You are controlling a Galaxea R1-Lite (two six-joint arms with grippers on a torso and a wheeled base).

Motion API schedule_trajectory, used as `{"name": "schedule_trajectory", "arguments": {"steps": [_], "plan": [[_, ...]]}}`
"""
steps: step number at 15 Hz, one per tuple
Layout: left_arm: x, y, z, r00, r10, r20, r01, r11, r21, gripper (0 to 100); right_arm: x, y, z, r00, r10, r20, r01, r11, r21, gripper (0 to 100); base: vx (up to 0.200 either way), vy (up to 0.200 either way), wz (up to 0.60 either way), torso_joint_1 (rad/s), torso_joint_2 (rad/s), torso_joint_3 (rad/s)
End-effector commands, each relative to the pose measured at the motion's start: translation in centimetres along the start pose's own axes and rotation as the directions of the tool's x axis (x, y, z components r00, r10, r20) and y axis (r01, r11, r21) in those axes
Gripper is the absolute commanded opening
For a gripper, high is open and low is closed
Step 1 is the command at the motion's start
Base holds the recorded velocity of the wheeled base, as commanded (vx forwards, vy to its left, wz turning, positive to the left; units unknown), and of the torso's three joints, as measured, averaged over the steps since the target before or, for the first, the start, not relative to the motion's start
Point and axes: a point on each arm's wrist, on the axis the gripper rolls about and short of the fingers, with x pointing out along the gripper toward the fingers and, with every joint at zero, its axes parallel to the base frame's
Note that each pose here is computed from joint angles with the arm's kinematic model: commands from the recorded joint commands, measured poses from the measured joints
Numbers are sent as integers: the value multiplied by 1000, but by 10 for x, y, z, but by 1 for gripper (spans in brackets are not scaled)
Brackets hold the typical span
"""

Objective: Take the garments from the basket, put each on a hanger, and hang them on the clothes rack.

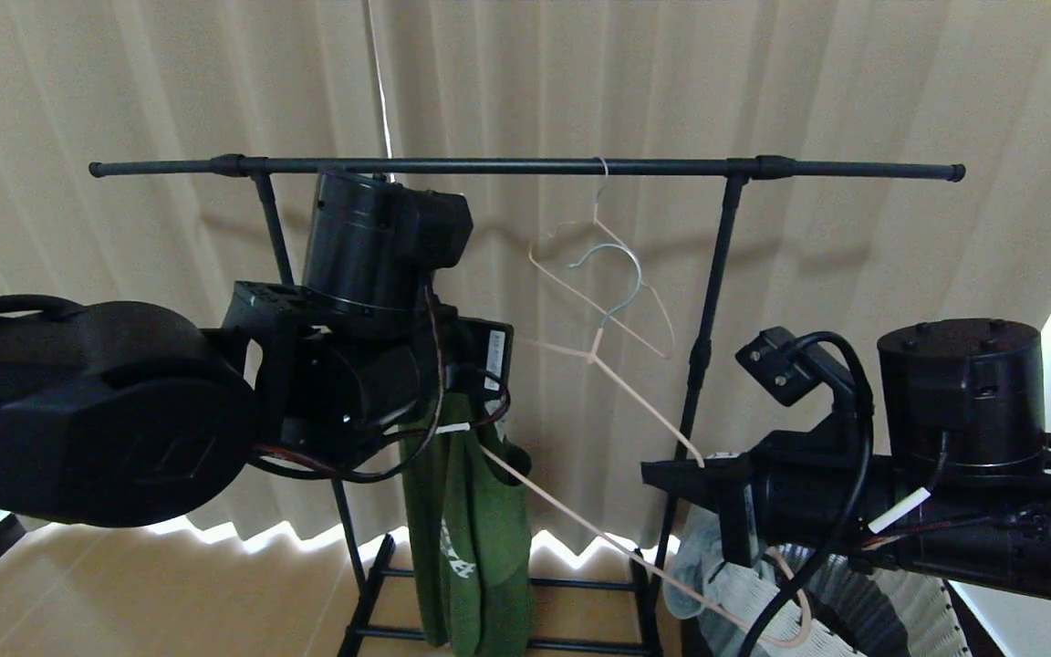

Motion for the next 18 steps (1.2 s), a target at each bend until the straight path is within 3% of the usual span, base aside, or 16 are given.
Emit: {"name": "schedule_trajectory", "arguments": {"steps": [1,3,4,7,11,14,17,18], "plan": [[-3,-4,2,1000,-16,11,16,1000,-3,0,0,0,0,1000,1,-2,-1,1000,-1,0,0,0,0,0,0,0],[-7,-11,2,998,-61,13,61,998,-2,0,1,0,0,1000,0,-2,0,1000,-1,0,0,0,0,0,0,0],[-21,-19,7,987,-159,28,159,987,-11,0,1,0,1,1000,0,0,0,1000,-2,0,0,0,0,0,0,0],[-39,-18,12,954,-298,43,299,954,-8,0,1,0,1,1000,-1,2,1,1000,-4,0,0,0,0,0,0,0],[-36,-16,6,954,-300,19,300,954,-1,0,-3,-4,4,1000,-18,16,18,1000,-18,0,0,0,0,0,0,0],[-40,-14,-3,953,-304,-5,304,952,28,0,-9,-4,6,999,-21,36,24,996,-82,0,0,0,0,0,0,0],[-44,-13,-2,951,-309,2,309,951,32,0,-10,-4,8,999,-19,45,22,996,-87,0,0,0,0,0,0,0],[-45,-13,-2,950,-311,5,311,950,32,100,-10,-4,8,999,-19,44,23,996,-87,0,0,0,0,0,0,0]]}}
